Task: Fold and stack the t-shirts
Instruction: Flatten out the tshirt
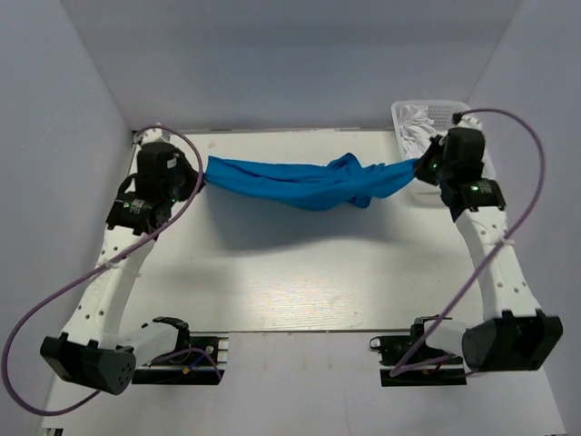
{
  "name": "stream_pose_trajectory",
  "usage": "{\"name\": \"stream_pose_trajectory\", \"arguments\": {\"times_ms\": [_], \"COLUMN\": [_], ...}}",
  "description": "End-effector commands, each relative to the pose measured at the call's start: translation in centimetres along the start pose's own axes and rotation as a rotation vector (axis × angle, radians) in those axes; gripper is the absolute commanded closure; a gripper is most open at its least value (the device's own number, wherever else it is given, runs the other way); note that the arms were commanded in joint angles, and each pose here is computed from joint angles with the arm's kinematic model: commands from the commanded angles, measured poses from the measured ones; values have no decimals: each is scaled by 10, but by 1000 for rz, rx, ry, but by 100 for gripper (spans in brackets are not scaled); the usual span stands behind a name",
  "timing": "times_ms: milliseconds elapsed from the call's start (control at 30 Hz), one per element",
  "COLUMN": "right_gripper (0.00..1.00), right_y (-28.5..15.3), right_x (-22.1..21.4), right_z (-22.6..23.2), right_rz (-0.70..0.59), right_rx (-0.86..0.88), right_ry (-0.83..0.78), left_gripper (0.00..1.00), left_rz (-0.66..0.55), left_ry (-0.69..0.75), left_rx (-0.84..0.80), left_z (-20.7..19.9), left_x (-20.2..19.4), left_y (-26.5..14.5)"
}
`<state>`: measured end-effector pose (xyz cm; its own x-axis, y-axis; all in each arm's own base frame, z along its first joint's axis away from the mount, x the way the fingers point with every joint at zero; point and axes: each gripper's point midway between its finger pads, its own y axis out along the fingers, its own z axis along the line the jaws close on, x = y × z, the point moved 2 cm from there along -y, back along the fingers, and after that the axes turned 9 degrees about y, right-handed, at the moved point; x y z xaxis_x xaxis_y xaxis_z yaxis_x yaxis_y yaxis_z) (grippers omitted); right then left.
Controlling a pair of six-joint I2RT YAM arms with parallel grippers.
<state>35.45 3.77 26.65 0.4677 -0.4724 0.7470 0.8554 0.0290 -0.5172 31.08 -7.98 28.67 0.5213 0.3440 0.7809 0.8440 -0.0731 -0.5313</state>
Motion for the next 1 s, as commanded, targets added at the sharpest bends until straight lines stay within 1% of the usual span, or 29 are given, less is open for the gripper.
{"name": "stream_pose_trajectory", "arguments": {"times_ms": [0,33,67,100,133,200,267,333,367,433,467,500,533,600,633,667,700,733,767,800,867,900,967], "right_gripper": [100,100,100,100,100,100,100,100,100,100,100,100,100,100,100,100,100,100,100,100,100,100,100], "right_y": [-56,-66,-87,-103,-117,-149,-188,-214,-223,-258,-266,-282,-302,-327,-344,-354,-374,-378,-396,-399,-424,-428,-447], "right_x": [59,70,92,106,119,142,165,176,180,192,194,199,201,203,204,205,202,201,201,201,198,198,194], "right_z": [21,23,31,37,39,45,50,53,54,59,59,60,60,61,60,61,60,60,59,61,57,56,55], "right_rz": [-164,-201,-269,-311,-364,-476,-594,-658,-680,-758,-775,-812,-848,-900,-939,-963,-1002,-1007,-1045,-1048,-1092,-1101,-1136], "right_rx": [38,29,47,60,60,85,110,127,128,163,165,174,192,216,231,248,271,278,291,301,307,307,327], "right_ry": [-34,-30,-17,-15,-8,0,-3,-15,-40,-36,-60,-60,-57,-64,-63,-67,-76,-91,-92,-105,-114,-123,-128], "left_gripper": [100,100,100,100,100,100,100,100,100,100,100,100,100,100,100,100,100,100,100,100,100,100,100], "left_rz": [-215,-260,-308,-378,-409,-518,-588,-628,-671,-711,-756,-784,-807,-854,-883,-896,-918,-918,-931,-936,-962,-968,-991], "left_ry": [1,-8,-1,-10,-19,-29,-10,-13,-16,-19,-5,2,30,36,33,38,42,57,57,66,80,89,79], "left_rx": [16,12,25,15,25,23,11,5,-11,-26,-48,-66,-91,-130,-154,-155,-188,-194,-208,-232,-257,-283,-307], "left_z": [-5,-8,-8,-11,-11,-14,-18,-19,-21,-22,-23,-24,-27,-30,-30,-30,-31,-32,-32,-33,-34,-35,-35], "left_x": [63,76,89,109,118,146,166,177,186,194,199,203,205,209,210,212,211,210,209,206,206,202,201], "left_y": [-34,-40,-47,-65,-72,-100,-123,-137,-155,-172,-195,-207,-220,-243,-261,-266,-283,-287,-297,-306,-323,-331,-345]}}
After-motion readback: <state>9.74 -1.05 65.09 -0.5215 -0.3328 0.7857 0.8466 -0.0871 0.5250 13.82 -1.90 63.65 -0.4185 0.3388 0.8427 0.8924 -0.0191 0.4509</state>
